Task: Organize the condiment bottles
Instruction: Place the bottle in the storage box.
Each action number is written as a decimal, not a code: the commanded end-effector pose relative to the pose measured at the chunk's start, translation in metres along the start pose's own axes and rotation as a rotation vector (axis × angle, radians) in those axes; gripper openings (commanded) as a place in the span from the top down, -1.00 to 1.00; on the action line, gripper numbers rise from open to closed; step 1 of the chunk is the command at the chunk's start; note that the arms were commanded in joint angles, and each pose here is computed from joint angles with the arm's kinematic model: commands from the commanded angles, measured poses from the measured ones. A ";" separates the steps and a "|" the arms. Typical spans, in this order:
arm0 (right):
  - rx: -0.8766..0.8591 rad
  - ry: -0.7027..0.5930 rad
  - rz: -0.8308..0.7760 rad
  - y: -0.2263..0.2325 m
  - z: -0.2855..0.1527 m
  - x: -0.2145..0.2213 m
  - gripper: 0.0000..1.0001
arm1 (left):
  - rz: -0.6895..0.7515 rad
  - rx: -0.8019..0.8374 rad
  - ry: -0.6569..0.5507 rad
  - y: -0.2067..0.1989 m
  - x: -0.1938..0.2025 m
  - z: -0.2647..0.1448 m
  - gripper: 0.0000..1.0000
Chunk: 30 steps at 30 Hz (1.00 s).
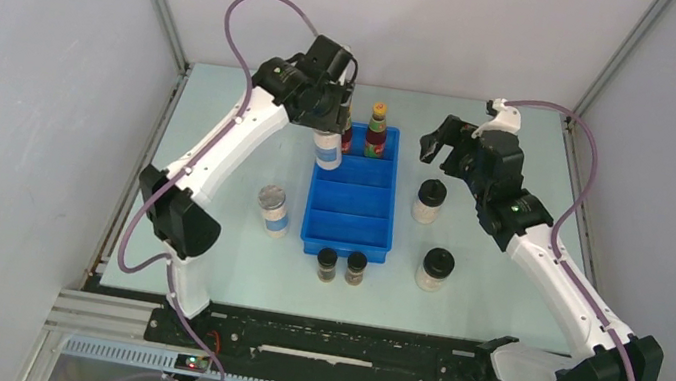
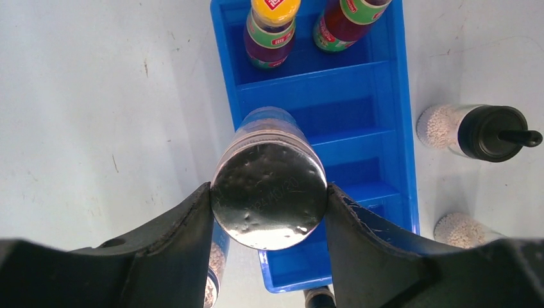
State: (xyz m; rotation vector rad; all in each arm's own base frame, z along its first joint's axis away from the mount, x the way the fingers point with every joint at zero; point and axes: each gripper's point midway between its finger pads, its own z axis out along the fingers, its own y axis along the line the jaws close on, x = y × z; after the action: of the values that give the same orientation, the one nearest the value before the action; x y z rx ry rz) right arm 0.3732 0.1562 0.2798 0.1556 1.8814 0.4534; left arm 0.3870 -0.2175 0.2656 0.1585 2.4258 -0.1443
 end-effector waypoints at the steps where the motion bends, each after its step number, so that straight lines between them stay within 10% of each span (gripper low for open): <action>1: 0.000 -0.021 0.022 0.000 0.002 -0.005 -0.99 | -0.007 0.076 -0.120 -0.019 -0.036 -0.018 1.00; 30: 0.013 0.003 0.030 -0.010 0.009 0.007 -0.99 | 0.018 0.052 -0.050 -0.031 -0.023 0.031 0.99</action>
State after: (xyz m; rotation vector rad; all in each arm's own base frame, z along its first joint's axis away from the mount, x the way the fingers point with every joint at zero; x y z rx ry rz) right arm 0.3762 0.1525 0.2606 0.1671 1.9227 0.4424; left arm 0.4028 -0.2390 0.2211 0.2014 2.5080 -0.1292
